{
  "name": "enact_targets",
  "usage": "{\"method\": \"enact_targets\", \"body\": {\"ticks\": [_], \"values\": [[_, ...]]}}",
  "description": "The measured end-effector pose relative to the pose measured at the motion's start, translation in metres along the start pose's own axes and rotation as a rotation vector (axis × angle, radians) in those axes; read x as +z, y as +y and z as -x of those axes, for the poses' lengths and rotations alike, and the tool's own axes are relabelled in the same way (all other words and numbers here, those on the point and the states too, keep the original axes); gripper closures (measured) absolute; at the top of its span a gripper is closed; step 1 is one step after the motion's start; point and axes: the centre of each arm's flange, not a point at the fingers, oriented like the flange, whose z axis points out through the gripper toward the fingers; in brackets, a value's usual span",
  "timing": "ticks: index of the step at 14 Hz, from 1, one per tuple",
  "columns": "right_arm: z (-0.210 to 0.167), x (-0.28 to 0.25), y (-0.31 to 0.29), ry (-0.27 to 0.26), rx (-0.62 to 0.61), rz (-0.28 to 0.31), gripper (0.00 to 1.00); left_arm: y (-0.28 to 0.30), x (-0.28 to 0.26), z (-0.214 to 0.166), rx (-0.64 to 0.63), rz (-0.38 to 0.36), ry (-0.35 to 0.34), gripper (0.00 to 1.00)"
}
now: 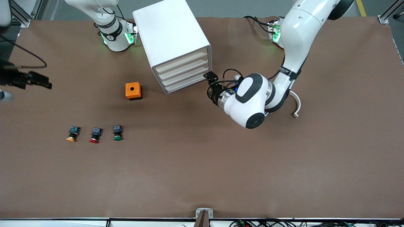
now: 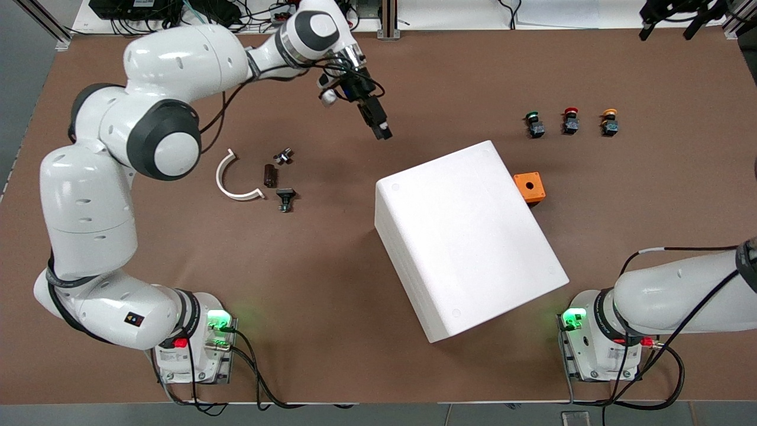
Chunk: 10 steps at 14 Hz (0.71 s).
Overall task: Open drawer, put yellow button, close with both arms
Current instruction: 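Pull the drawer open with the left gripper while the right gripper reaches the buttons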
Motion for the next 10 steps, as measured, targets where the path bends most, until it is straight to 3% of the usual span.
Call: {"method": "enact_targets", "body": {"ticks": [3, 4, 5, 10], "values": [[-0.035, 0.032, 0.038, 0.072, 0.021, 0.009, 0.00, -0.019, 0.029, 0.013, -0.028, -0.039, 0.019, 0.02], [-0.042, 0.041, 0.052, 0.088, 0.035, 0.011, 0.00, -0.026, 0.039, 0.018, -0.025, -0.047, 0.029, 0.07], [-0.047, 0.052, 0.065, 0.106, 0.048, 0.014, 0.00, -0.032, 0.049, 0.021, -0.023, -0.054, 0.038, 0.19], [-0.067, 0.151, 0.083, 0.211, 0.065, 0.038, 0.00, -0.048, 0.094, 0.029, -0.007, -0.080, 0.095, 0.28]]}}
